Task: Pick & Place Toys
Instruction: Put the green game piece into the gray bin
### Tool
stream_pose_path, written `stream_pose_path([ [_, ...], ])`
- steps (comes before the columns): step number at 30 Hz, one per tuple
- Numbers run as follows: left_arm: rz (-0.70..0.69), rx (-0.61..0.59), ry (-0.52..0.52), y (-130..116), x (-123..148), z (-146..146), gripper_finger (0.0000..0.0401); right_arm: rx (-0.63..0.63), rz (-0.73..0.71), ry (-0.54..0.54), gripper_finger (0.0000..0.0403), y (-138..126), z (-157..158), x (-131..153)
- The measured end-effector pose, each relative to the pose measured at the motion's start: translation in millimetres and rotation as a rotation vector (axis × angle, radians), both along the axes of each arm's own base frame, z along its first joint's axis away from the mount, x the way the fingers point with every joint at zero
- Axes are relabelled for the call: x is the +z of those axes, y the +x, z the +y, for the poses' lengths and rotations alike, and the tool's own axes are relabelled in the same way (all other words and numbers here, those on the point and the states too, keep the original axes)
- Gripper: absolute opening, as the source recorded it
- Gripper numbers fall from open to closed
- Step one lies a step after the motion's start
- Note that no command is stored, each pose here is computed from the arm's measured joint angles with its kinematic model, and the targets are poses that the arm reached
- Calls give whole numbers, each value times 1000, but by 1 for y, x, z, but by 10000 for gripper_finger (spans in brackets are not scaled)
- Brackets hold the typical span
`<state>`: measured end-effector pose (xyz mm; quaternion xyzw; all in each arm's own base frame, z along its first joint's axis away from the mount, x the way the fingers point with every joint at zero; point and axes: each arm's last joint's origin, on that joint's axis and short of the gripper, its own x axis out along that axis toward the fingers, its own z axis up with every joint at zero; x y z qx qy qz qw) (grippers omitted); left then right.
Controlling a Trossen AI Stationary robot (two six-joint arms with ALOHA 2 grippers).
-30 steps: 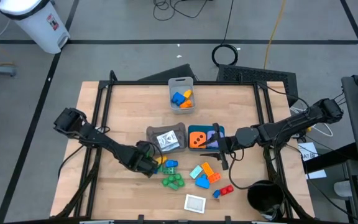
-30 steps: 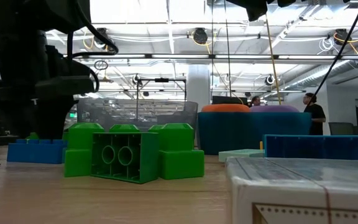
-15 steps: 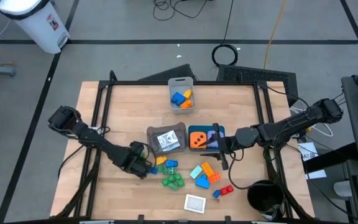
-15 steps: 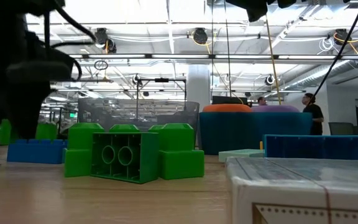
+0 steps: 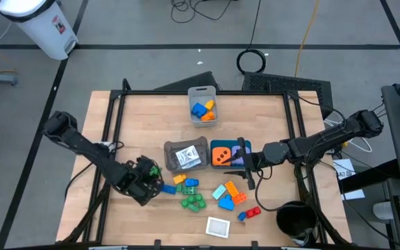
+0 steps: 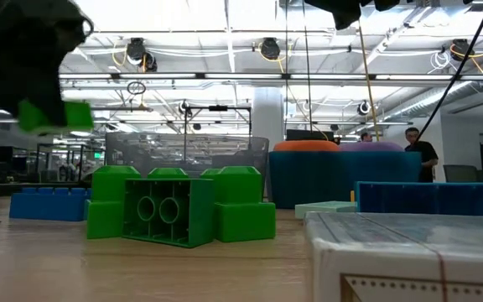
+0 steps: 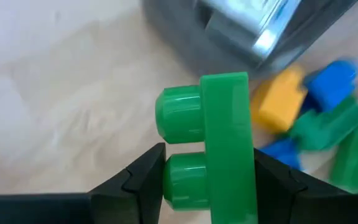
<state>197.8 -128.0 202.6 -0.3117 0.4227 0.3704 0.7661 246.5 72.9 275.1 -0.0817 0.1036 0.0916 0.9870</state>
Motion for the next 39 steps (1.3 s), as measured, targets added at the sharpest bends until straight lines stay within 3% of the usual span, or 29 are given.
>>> stream_pose_path([
  [5, -158, -67, 91, 6, 13, 1, 186, 0, 0, 0, 157, 0, 0, 0],
  [12, -368, -306, 273, 40, 31, 1, 186, -17, -43, 10, 157, -1, -1, -6],
  [17, -439, -518, 489, 64, 46, 6, 186, -85, -154, 28, 157, -5, -11, -19],
  [21, -463, -562, 595, 78, 56, 22, 186, -120, -205, 72, 160, -9, -21, -32],
  [26, -531, -652, 591, 96, 61, 52, 186, -166, -222, 115, 199, -9, -32, -46],
  [34, -645, -816, 627, 122, 56, 114, 186, -240, -278, 164, 307, 13, -48, -66],
  [39, -706, -860, 569, 125, 53, 150, 186, -299, -343, 200, 332, 20, -65, -71],
])
